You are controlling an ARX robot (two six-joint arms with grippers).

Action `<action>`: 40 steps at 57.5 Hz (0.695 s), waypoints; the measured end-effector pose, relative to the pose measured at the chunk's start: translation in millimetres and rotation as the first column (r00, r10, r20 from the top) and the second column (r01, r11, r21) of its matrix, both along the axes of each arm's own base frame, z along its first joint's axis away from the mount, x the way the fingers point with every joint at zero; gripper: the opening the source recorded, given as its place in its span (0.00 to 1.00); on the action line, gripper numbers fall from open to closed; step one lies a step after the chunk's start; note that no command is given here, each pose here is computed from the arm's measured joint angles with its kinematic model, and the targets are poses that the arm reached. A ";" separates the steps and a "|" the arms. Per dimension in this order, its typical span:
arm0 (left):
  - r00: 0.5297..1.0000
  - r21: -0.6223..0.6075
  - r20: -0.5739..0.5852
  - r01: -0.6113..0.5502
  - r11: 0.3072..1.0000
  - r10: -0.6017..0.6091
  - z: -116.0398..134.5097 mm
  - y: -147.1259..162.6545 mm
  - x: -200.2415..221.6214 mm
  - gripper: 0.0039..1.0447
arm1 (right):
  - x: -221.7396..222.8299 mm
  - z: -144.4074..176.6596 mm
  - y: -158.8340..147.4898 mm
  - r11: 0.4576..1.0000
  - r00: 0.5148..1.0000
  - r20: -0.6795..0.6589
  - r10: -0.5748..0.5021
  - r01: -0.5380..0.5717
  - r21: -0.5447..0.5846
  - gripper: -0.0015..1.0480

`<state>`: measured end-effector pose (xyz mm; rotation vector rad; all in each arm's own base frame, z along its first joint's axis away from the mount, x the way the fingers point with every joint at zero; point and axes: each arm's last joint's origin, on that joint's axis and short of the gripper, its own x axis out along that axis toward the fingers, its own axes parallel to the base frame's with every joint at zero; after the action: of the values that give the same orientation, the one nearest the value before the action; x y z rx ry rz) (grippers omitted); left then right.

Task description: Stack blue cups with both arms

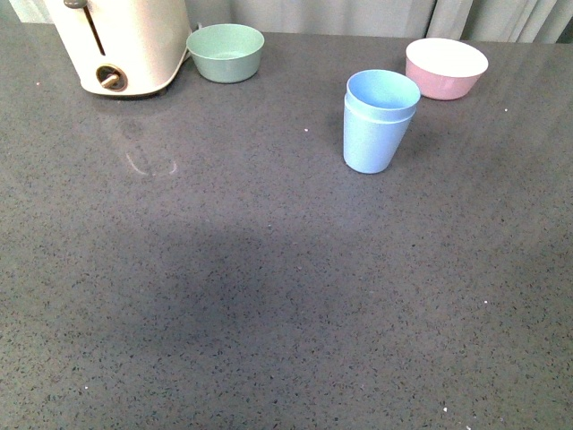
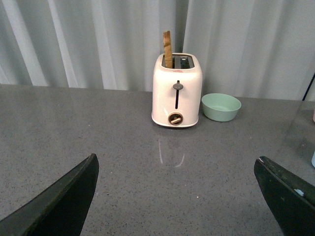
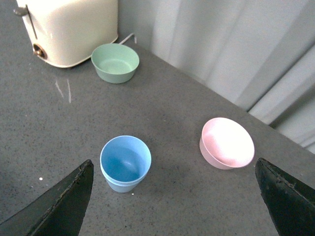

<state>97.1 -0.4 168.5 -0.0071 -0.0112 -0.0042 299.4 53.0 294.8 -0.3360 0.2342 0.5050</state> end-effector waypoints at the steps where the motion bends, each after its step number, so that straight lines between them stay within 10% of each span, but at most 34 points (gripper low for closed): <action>1: 1.000 0.000 0.000 0.000 1.000 0.000 0.0 0.0 0.0 0.92 | -2.2 2.3 -0.5 1.000 1.000 0.005 -0.003 0.002 0.009 0.91; 10: 1.000 0.000 0.000 0.000 1.000 0.000 0.0 0.0 0.0 0.92 | -27.6 -22.4 -12.9 0.868 0.868 0.170 -0.467 0.413 0.277 0.64; 27: 1.000 0.000 0.000 0.000 1.000 0.000 0.0 0.0 0.0 0.92 | -92.2 -79.1 -36.6 0.830 0.855 0.134 -0.501 0.431 0.353 0.02; 40: 1.000 0.000 0.000 0.000 1.000 0.000 0.0 0.0 0.0 0.92 | -117.3 -95.8 -48.9 0.834 0.860 0.135 -0.492 0.421 0.358 0.02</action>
<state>97.1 -0.4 168.5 -0.0071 -0.0112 -0.0042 182.1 4.1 199.0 -0.0110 0.0077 0.0168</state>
